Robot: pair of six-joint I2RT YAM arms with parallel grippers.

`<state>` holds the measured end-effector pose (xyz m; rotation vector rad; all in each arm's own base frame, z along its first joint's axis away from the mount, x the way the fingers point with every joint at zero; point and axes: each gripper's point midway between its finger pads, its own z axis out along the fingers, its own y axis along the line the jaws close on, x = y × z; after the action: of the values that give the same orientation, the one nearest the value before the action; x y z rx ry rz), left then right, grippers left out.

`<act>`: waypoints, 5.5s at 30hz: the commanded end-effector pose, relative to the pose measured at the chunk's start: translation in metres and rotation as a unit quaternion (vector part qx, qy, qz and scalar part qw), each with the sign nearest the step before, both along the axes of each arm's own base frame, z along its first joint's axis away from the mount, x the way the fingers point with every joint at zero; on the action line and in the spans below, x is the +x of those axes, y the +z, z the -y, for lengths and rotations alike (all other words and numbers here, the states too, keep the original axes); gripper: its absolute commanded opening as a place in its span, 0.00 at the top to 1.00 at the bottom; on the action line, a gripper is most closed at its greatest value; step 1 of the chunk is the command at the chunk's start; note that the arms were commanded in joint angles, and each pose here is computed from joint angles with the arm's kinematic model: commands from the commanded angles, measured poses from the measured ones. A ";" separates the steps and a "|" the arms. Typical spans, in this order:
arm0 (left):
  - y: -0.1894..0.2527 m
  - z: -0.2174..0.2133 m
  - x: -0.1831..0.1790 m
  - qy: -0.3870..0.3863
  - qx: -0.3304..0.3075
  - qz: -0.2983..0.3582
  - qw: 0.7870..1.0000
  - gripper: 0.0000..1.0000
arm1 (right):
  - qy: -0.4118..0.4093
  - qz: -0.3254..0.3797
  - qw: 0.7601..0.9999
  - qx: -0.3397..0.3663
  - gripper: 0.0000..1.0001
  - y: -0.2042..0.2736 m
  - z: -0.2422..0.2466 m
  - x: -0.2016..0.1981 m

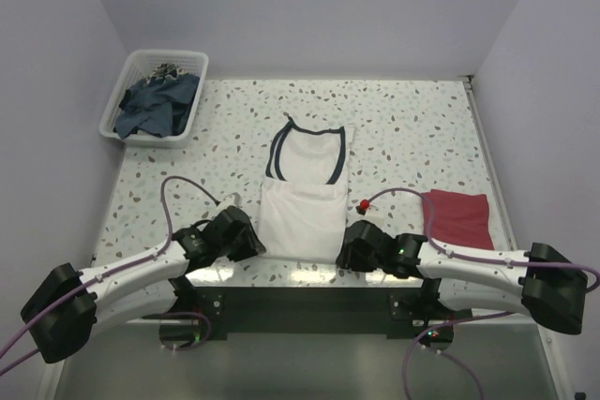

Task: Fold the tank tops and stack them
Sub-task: Fold the tank top, then neatly place the folded tank top to the corner

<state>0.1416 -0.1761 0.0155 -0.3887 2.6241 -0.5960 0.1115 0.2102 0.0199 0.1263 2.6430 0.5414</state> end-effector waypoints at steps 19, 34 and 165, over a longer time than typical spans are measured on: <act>-0.015 -0.008 -0.015 -0.041 0.067 -0.021 0.997 1.00 | -0.008 0.047 0.999 -0.008 0.89 0.008 -0.009 0.020; 0.011 0.010 -0.061 -0.077 0.030 -0.035 0.996 1.00 | 0.108 0.107 0.988 -0.025 1.00 0.045 -0.028 -0.047; 0.088 0.234 0.167 -0.328 0.264 0.342 0.840 0.23 | -0.246 0.243 0.938 -0.010 0.25 0.281 0.153 0.208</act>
<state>0.2967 -0.3765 0.0652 0.7430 2.1794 -0.1046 0.3268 0.0498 0.2792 0.5653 2.0475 0.2487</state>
